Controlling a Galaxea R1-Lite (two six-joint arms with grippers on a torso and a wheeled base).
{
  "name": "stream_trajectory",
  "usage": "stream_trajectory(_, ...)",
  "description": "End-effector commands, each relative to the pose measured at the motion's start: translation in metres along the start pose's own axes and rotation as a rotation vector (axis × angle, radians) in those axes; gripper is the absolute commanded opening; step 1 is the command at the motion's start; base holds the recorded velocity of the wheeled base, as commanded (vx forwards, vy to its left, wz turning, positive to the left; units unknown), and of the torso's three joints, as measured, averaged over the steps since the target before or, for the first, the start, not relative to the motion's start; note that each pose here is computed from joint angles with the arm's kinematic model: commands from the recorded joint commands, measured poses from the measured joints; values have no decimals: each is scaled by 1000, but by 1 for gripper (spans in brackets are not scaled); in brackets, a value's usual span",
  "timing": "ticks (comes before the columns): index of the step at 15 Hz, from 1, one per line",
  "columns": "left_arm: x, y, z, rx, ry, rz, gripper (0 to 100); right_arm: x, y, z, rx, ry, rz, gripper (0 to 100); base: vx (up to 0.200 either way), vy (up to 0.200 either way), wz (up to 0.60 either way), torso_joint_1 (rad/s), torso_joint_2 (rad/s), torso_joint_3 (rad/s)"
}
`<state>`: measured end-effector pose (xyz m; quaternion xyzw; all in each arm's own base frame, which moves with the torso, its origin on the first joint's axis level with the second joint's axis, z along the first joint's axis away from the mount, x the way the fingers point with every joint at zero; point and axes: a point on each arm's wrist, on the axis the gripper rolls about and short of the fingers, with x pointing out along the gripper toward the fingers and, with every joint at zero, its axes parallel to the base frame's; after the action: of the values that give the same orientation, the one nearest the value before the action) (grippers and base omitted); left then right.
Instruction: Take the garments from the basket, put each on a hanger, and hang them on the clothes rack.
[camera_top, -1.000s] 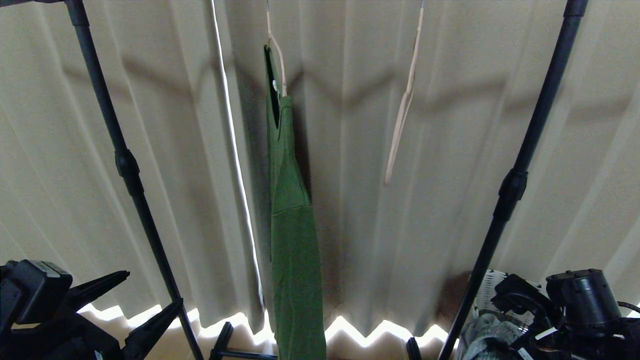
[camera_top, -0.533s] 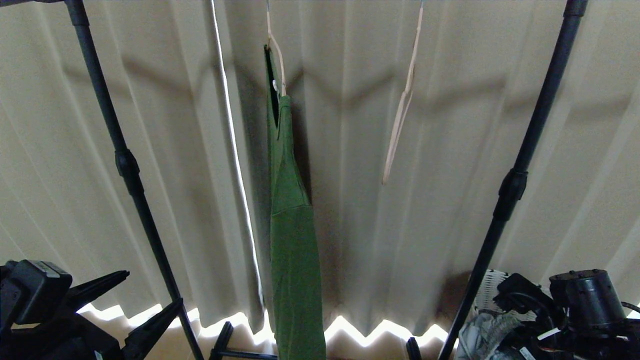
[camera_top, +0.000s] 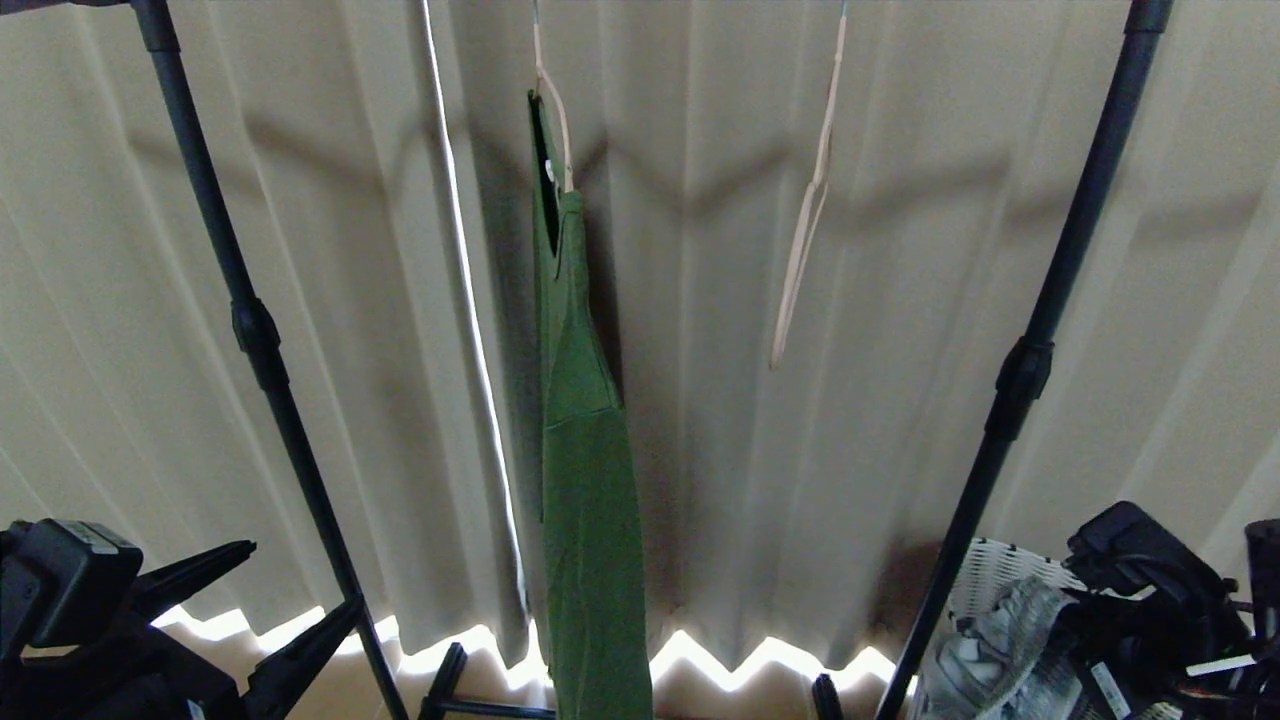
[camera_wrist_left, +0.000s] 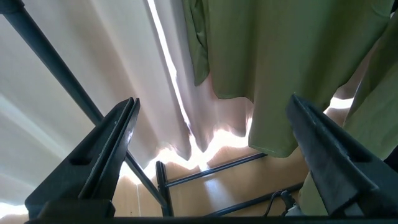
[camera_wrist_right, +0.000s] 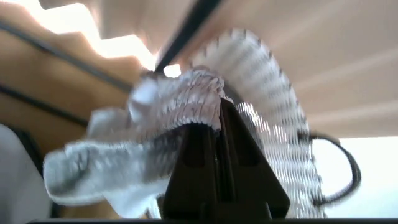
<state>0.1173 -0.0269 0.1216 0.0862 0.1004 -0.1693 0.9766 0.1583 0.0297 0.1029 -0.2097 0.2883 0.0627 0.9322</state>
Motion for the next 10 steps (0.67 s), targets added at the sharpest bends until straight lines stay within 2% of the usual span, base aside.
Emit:
stream_trajectory(1, 0, 0, 0, 0, 1, 0, 100, -19, -11, 19, 46, -157, -21, 0, -200, 0, 0, 2, 2, 7)
stream_trajectory(4, 0, 0, 0, 3, 0, -1, 100, -27, -16, 30, 83, -224, -35, 0, -200, 0, 0, 14, 4, 4)
stream_trajectory(10, 0, 0, 0, 3, -3, 0, 100, -32, -17, 30, 86, -247, -43, 0, -200, 0, 0, 0, 2, 4)
